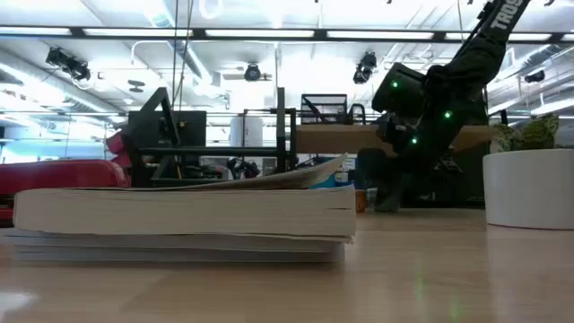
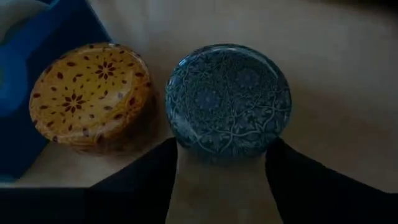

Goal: Stock shelves
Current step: Remove the blue scented candle from under the shelf, then remove the blue tape dispenser from under the shelf

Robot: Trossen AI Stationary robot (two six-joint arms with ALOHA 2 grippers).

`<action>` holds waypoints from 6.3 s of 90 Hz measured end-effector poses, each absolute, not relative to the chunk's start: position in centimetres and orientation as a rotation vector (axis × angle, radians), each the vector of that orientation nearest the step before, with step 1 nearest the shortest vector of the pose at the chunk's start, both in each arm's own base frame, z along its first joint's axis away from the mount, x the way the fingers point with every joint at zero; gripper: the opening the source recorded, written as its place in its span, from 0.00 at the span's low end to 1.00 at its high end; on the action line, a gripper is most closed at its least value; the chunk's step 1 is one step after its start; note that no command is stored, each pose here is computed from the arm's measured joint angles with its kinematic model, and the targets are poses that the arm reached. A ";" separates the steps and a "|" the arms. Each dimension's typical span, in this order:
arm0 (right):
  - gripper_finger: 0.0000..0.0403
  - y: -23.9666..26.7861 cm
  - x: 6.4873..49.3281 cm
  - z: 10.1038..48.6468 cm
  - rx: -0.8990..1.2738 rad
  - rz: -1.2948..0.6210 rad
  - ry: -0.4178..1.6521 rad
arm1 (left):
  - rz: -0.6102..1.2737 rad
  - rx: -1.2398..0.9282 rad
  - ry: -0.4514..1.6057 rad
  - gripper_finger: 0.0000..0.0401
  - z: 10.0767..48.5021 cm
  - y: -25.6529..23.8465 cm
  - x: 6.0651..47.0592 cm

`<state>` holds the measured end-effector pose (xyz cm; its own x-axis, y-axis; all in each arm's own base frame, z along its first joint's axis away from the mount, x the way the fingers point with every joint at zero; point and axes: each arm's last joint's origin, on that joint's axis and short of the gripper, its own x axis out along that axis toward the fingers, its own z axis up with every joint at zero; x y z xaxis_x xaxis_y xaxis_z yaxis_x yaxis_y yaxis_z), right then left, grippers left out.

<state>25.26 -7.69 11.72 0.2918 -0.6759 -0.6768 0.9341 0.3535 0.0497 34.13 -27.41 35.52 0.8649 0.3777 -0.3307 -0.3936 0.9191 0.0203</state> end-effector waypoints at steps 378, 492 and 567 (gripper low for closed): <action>0.82 -4.2 30.2 7.1 0.155 -0.414 0.534 | 0.383 -0.025 0.351 0.00 35.5 -27.4 34.2; 0.64 23.2 15.4 13.8 0.272 -0.109 0.737 | 0.374 -0.018 0.342 0.00 35.6 -27.6 34.2; 0.93 24.6 16.6 21.9 0.159 -0.114 0.592 | 0.405 -0.026 0.342 0.00 35.6 -26.5 35.0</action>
<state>16.56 24.64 21.89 0.8240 -0.0613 -0.5632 0.1523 0.9815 0.1159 35.02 -26.55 35.64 0.8629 0.3820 -0.3308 -0.3907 0.9195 0.0430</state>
